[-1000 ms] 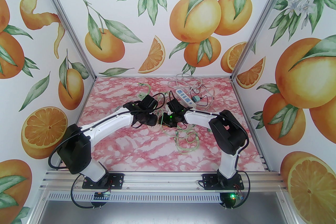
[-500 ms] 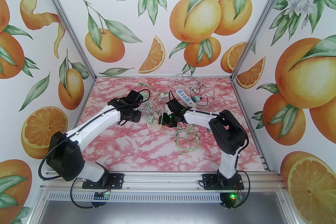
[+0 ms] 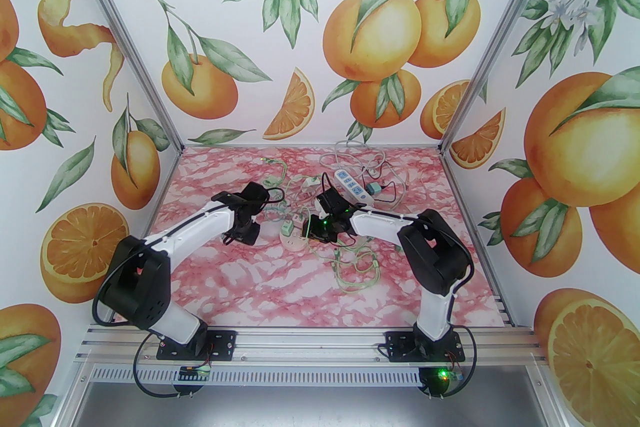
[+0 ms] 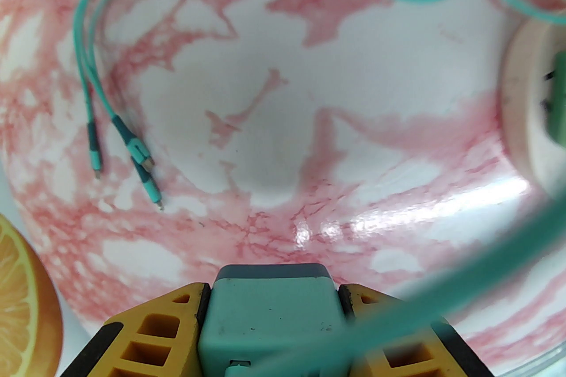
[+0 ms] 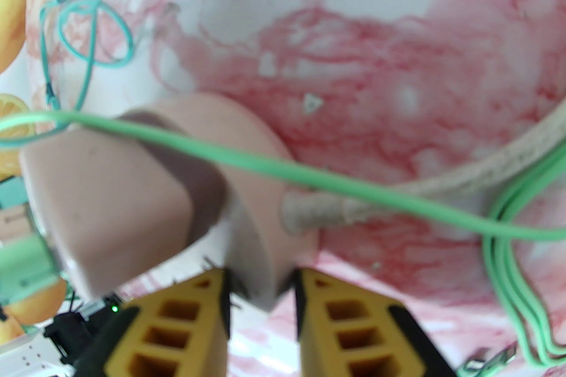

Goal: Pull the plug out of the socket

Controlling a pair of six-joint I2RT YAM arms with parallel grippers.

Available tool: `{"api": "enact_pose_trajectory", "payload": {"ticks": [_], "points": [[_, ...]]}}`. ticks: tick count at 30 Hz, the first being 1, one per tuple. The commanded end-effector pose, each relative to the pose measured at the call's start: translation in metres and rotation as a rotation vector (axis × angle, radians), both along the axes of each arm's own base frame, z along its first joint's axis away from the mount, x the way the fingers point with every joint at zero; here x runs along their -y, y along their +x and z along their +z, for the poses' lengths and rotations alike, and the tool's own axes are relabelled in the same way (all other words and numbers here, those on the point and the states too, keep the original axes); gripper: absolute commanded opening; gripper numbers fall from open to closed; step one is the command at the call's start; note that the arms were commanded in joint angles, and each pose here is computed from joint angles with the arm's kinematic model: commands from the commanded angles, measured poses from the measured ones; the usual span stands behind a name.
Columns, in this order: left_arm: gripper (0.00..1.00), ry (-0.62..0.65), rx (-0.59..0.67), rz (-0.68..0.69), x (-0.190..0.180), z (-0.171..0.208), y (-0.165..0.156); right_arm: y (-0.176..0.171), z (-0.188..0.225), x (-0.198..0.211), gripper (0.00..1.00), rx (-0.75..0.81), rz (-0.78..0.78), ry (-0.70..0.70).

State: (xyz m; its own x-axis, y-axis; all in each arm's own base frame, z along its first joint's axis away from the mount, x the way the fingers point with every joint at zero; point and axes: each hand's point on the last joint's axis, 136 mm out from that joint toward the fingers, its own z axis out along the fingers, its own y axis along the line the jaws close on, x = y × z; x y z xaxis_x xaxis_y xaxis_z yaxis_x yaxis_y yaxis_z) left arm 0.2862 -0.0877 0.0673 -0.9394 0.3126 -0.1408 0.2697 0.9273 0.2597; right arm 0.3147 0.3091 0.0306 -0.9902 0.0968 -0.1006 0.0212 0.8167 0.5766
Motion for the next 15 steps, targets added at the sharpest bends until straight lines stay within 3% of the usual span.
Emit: {"api": "enact_pose_trajectory", "payload": {"ticks": [1, 9, 15], "points": [[0.33, 0.04, -0.016, -0.015, -0.006, -0.007, 0.0, -0.04, -0.076, 0.068, 0.28, -0.172, -0.042, -0.341], [0.36, 0.169, -0.082, 0.013, -0.021, -0.026, 0.002, -0.041, -0.074, 0.069, 0.29, -0.177, -0.036, -0.352], [0.7, 0.08, -0.057, 0.021, -0.004, -0.015, 0.012, -0.039, -0.071, 0.068, 0.29, -0.172, -0.031, -0.356]]}}
